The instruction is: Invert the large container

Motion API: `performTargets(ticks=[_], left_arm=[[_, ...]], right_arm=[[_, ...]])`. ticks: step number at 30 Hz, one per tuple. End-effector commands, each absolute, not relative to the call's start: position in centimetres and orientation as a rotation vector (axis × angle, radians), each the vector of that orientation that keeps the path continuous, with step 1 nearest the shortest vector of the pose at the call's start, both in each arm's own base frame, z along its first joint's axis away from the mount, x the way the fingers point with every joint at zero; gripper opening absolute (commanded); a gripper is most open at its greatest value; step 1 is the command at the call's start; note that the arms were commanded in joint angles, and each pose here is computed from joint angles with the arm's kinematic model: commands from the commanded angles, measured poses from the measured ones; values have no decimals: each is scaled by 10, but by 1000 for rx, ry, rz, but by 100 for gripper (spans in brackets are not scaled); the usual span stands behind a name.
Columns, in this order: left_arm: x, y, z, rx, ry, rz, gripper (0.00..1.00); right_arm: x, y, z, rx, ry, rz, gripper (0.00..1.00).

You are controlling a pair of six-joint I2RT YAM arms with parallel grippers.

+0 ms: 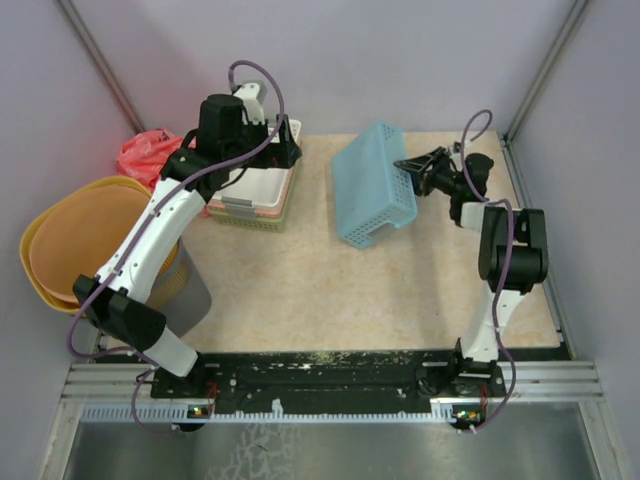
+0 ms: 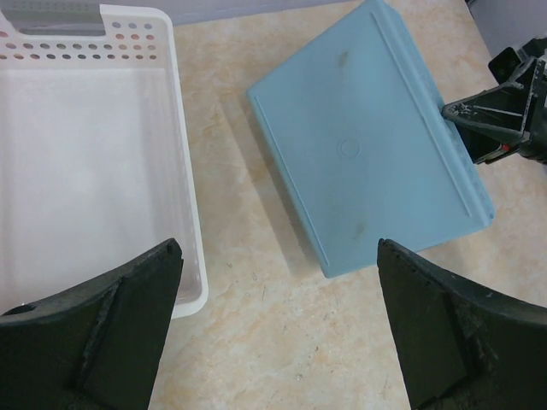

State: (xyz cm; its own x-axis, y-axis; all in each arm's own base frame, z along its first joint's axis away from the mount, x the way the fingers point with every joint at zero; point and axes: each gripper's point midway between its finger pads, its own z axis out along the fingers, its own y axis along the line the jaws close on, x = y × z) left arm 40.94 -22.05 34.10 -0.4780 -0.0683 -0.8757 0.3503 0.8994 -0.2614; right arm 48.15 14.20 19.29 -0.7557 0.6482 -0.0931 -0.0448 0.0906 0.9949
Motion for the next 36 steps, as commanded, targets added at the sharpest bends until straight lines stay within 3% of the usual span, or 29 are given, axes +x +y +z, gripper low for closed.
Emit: performTargets(ticks=[1, 10, 14, 18, 21, 27, 33, 36], left_arm=[[405, -222, 351, 221, 1988, -530, 100], [404, -227, 341, 231, 2009, -565, 99], [406, -229, 339, 237, 2011, -565, 99], [408, -228, 337, 238, 2015, -553, 99], [411, -224, 338, 223, 2019, -522, 99], [409, -219, 344, 206, 2009, -502, 99], [405, -212, 350, 197, 1997, -485, 99], [404, -214, 347, 203, 2002, -492, 99]], right_arm=[[476, 95, 175, 633, 1981, 1417, 51], [451, -53, 151, 894, 2199, 405, 65], [441, -65, 188, 845, 2118, 237, 66], [452, 4, 229, 558, 2072, 308, 65], [454, 105, 244, 281, 2091, 461, 61], [451, 239, 201, -10, 2253, 643, 39], [448, 253, 141, -45, 2429, 578, 32], [458, 215, 119, -54, 2480, 290, 33]])
